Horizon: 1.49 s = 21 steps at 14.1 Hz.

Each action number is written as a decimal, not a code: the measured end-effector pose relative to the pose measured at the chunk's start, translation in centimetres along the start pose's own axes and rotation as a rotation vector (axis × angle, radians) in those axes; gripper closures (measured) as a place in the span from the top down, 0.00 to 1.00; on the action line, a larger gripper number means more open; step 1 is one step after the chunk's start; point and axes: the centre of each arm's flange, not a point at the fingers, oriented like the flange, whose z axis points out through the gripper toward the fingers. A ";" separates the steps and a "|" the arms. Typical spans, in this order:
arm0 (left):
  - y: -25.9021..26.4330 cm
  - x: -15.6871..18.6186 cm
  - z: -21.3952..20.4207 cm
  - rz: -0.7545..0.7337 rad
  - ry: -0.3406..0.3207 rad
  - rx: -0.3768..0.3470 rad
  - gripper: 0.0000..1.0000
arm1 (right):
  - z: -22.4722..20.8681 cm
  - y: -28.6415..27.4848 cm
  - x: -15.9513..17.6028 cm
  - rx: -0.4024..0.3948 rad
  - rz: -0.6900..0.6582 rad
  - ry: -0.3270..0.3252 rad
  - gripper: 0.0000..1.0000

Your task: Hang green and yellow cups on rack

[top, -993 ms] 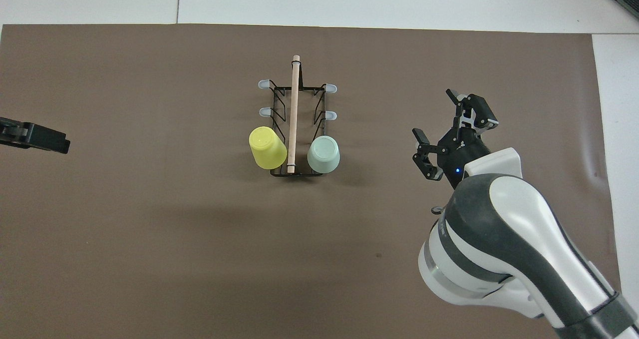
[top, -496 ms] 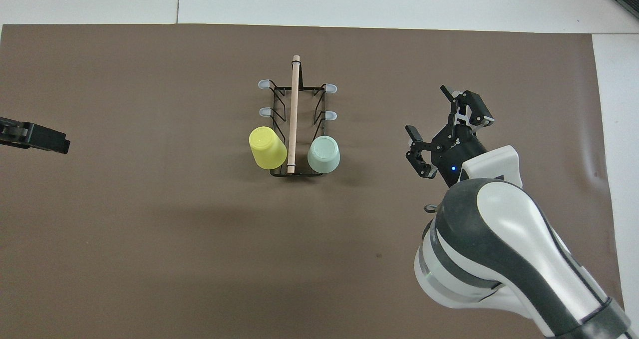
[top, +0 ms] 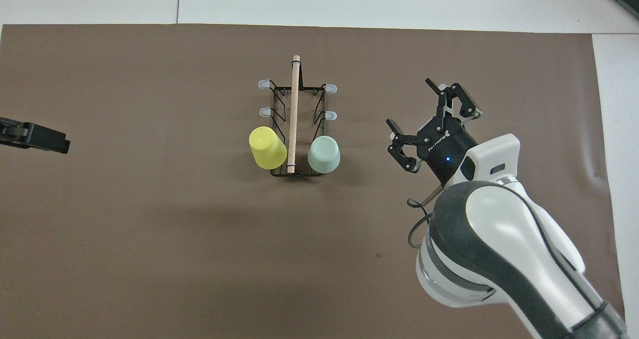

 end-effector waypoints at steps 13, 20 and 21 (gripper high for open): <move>0.0 0.0 0.0 0.000 0.000 0.000 1.00 | 1.6 5.9 -0.2 0.358 0.144 -0.004 1.00; 0.0 0.0 0.0 0.000 0.000 0.000 1.00 | 0.0 9.8 -1.2 0.490 0.406 -0.339 1.00; 0.0 0.0 0.0 0.000 0.000 0.000 1.00 | -0.3 10.2 -1.9 0.502 0.428 -0.389 1.00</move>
